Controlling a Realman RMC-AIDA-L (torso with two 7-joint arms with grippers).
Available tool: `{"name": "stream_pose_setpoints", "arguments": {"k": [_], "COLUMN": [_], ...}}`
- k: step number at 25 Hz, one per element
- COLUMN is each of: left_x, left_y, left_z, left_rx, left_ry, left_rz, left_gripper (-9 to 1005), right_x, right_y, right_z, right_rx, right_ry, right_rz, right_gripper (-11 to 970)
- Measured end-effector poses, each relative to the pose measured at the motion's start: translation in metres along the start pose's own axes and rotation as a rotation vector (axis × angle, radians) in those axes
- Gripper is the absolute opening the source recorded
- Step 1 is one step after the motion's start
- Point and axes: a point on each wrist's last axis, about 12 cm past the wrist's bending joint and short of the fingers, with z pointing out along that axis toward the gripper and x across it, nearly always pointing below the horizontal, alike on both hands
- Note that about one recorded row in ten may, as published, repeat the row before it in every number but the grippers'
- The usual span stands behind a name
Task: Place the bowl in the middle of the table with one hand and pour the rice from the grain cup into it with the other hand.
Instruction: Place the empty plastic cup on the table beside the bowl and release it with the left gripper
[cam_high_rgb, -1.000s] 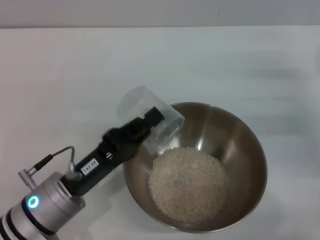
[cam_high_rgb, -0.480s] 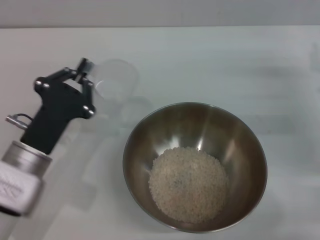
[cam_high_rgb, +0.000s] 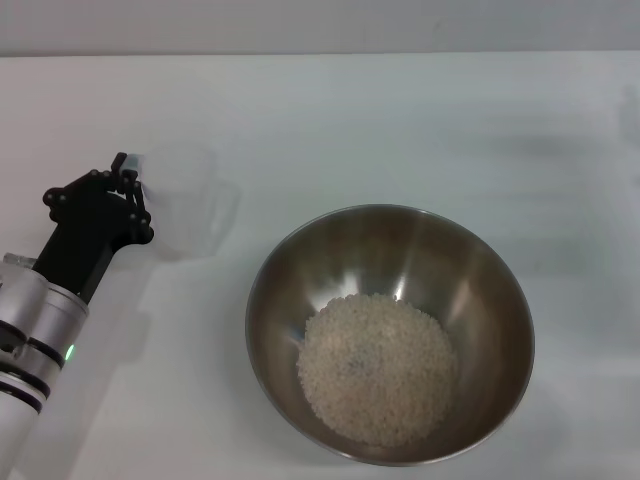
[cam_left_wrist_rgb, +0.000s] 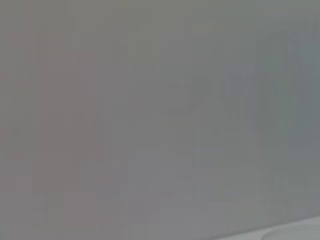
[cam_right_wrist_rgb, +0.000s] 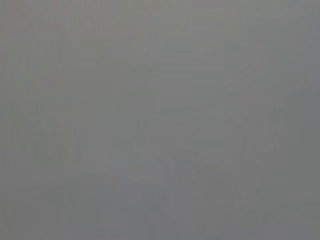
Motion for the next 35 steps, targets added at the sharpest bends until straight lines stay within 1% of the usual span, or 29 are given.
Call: {"name": "stream_pose_setpoints", "arguments": {"k": [1, 4, 28, 34, 35], "left_x": [0.004, 0.008, 0.015, 0.019, 0.021], "left_y": [0.0, 0.0, 0.001, 0.006, 0.009], "left_z": [0.0, 0.0, -0.005, -0.009, -0.015], "left_rx": [-0.001, -0.005, -0.003, -0.009, -0.02], "left_ry": [0.033, 0.067, 0.118, 0.138, 0.143], "left_rz": [-0.012, -0.02, -0.021, -0.057, -0.068], "left_gripper": [91, 93, 111, 116, 150], "right_x": [0.0, -0.001, -0.001, -0.002, -0.002], "right_y": [0.0, 0.0, 0.002, 0.002, 0.003], "right_z": [0.0, -0.001, 0.002, 0.002, 0.003], "right_rx": [-0.001, -0.001, -0.014, -0.015, -0.016], "right_ry": [-0.004, -0.007, -0.01, -0.012, -0.012], "right_rz": [0.0, 0.0, 0.001, 0.003, 0.003], "right_gripper": [453, 453, 454, 455, 455]}}
